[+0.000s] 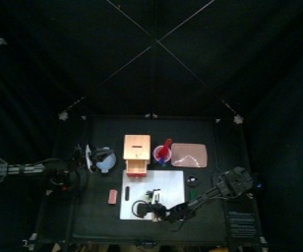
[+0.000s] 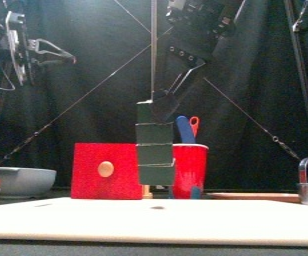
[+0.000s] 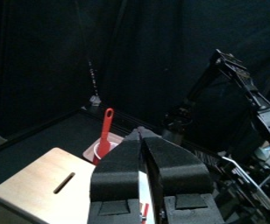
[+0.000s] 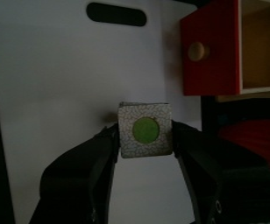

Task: Place sushi on board then cut the sushi with the knife then place the pieces on the plate
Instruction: Cut the sushi into 4 pieces

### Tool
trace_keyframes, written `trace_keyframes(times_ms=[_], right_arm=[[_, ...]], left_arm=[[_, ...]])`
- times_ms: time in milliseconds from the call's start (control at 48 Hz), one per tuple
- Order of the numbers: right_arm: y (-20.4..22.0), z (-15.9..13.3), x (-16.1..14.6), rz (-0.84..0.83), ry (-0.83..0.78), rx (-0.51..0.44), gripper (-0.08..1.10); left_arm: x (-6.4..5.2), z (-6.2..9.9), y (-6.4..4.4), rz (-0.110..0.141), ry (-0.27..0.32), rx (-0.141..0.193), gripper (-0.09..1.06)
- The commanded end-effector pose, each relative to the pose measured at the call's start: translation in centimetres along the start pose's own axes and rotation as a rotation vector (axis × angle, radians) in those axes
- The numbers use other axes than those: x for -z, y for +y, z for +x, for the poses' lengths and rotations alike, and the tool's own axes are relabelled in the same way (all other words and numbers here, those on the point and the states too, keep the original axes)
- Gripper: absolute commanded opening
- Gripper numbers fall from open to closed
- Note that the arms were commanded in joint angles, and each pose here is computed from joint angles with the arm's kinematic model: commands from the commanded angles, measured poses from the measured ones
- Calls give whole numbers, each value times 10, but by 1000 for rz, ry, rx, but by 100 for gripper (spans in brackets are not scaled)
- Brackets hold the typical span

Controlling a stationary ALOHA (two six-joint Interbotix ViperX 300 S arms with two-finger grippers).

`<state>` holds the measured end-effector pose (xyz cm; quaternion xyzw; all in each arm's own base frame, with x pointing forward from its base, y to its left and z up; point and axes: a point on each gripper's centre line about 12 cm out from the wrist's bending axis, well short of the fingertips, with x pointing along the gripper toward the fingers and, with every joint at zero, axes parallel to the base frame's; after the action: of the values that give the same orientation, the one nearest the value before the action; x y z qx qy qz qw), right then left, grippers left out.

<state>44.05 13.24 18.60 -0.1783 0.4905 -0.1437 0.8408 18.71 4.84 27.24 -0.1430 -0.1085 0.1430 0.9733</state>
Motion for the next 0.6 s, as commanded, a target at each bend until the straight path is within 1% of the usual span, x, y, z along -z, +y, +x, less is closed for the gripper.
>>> trace_keyframes(times_ms=[21, 62, 83, 167, 292, 438, 521, 604], right_arm=[[-22, -16, -6, 42, 6, 40, 81], [-24, -14, -4, 33, 30, 65, 81], [-24, -12, -1, 26, 49, 85, 81], [-21, -6, 1, 25, 75, 107, 81], [-16, -5, -5, 28, 50, 97, 81], [-16, -11, -16, 80, 27, 81, 81], [-16, -9, -17, 107, 36, 80, 81], [-14, -8, -16, 100, 43, 86, 81]], left_arm=[[-8, 4, -15, 36, -20, 74, 34], [-8, 3, -17, 43, -21, 87, 34], [-8, 3, -17, 42, -22, 90, 34], [-7, 3, -18, 43, -18, 94, 34], [-8, 4, -19, 52, -22, 96, 34], [-8, 3, -18, 59, -23, 95, 34], [-7, 3, -17, 58, -23, 94, 34], [-7, 3, -18, 60, -22, 94, 34]])
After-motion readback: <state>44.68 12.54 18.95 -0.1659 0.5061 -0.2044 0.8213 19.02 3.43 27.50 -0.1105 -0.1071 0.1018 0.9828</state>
